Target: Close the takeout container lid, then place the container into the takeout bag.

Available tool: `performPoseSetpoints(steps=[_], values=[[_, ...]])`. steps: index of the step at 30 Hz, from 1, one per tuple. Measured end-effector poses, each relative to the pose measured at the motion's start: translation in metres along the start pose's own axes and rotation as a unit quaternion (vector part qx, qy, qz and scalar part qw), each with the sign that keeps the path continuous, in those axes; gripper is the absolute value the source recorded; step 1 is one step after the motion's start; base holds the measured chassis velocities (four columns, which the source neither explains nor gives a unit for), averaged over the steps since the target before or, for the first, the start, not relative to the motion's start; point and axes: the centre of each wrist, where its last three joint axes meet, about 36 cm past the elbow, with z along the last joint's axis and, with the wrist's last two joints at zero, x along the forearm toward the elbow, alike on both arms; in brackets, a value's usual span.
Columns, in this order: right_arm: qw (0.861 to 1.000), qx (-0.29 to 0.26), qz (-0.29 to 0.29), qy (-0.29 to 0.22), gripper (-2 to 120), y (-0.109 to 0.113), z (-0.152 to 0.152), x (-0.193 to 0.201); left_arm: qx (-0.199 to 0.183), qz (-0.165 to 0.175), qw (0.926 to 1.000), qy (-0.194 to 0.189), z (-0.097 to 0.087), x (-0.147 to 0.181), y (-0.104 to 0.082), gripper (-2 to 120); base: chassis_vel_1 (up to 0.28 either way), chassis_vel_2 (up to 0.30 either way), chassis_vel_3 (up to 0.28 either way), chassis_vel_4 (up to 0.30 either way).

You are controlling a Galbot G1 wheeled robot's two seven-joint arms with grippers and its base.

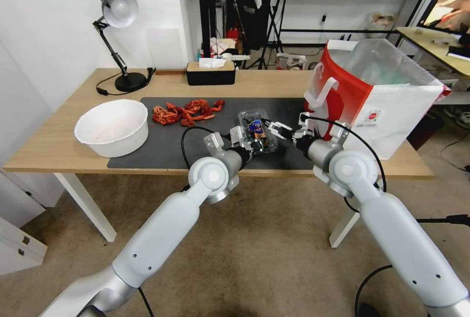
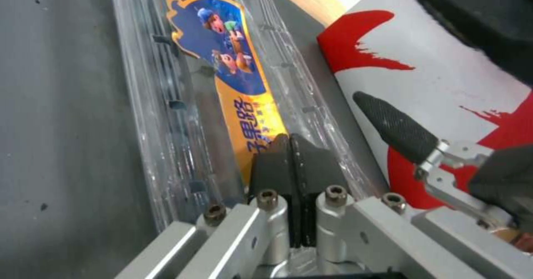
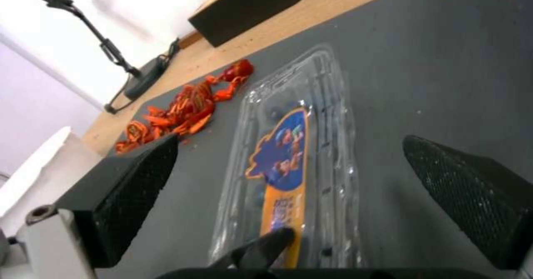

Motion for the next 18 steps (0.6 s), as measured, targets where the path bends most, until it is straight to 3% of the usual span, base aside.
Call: performPoseSetpoints(steps=[18], values=[[0.999,0.027,0.005,0.045,100,-0.006,0.006,-0.021,0.0,0.0,1.0,0.001,0.001,0.0,0.001,0,0.0,0.0,0.0,0.0]])
